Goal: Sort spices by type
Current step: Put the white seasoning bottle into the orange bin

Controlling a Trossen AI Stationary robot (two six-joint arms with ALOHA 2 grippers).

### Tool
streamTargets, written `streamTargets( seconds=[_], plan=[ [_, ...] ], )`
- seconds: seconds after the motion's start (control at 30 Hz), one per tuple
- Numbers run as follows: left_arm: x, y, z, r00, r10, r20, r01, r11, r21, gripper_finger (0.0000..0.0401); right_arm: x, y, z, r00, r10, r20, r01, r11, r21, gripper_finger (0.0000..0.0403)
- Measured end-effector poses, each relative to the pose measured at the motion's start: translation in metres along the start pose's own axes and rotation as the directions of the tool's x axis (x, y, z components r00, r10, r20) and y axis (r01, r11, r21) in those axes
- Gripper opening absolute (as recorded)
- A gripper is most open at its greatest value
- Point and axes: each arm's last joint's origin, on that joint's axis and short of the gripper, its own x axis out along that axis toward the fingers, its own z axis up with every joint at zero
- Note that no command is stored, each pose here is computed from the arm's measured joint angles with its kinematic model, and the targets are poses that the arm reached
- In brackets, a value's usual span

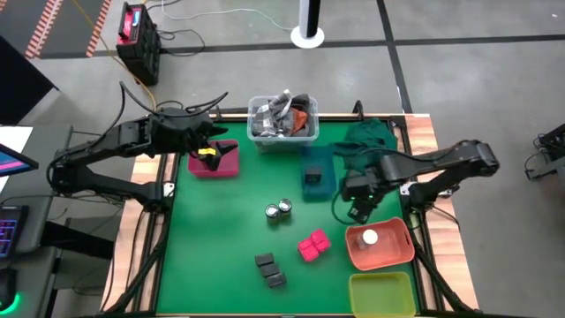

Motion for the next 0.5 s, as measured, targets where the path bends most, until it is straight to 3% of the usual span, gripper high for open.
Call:
streamTargets(
  seconds=[0.2,0.5],
  plan=[
    [0.000,0.000,0.001,1.000,-0.002,0.012,0.002,1.000,0.024,0.0288,-0.008,-0.004,-0.028,0.999,0.046,0.012,-0.047,0.991,0.125,0.0227],
    [0.000,-0.002,0.009,0.996,-0.019,0.088,0.016,0.999,0.028,0.0288,-0.010,0.011,-0.062,0.997,0.046,-0.067,-0.039,0.995,0.092,0.0227]
  ],
)
